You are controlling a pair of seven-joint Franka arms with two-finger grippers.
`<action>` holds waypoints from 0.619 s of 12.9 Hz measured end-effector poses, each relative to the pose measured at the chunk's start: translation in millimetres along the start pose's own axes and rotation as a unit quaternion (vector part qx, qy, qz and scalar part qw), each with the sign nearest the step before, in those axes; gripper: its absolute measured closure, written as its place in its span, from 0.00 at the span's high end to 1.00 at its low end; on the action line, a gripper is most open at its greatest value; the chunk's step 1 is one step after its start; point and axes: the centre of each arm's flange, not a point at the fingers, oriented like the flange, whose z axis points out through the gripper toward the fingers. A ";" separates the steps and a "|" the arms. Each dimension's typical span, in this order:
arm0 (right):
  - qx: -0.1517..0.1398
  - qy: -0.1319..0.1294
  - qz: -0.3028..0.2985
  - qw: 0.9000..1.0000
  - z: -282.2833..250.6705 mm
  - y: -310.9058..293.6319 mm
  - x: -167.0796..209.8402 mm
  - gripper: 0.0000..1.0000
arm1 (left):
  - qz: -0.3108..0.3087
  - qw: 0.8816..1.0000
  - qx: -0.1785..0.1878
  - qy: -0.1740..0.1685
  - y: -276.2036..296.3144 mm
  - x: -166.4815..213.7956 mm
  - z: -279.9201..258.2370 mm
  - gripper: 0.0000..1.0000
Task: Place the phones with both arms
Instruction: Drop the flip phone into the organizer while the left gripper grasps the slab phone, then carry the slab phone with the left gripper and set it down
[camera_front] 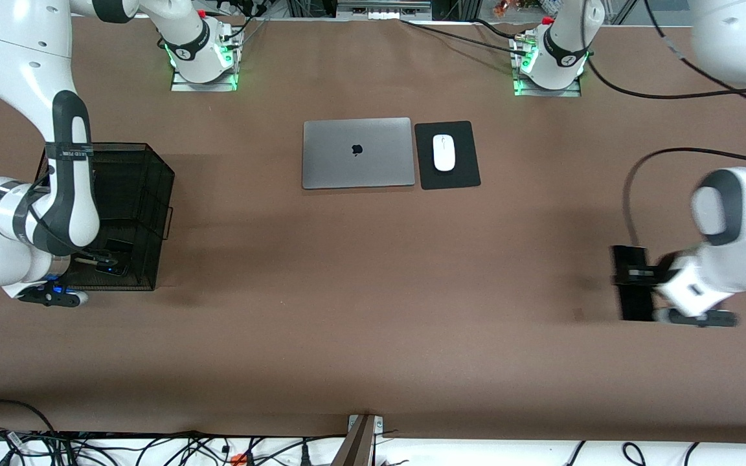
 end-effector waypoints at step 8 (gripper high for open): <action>-0.012 0.045 -0.065 0.997 -110.2 -17.8 -7.2 1.00 | -0.046 0.998 -0.042 0.003 300.8 -46.6 74.4 0.78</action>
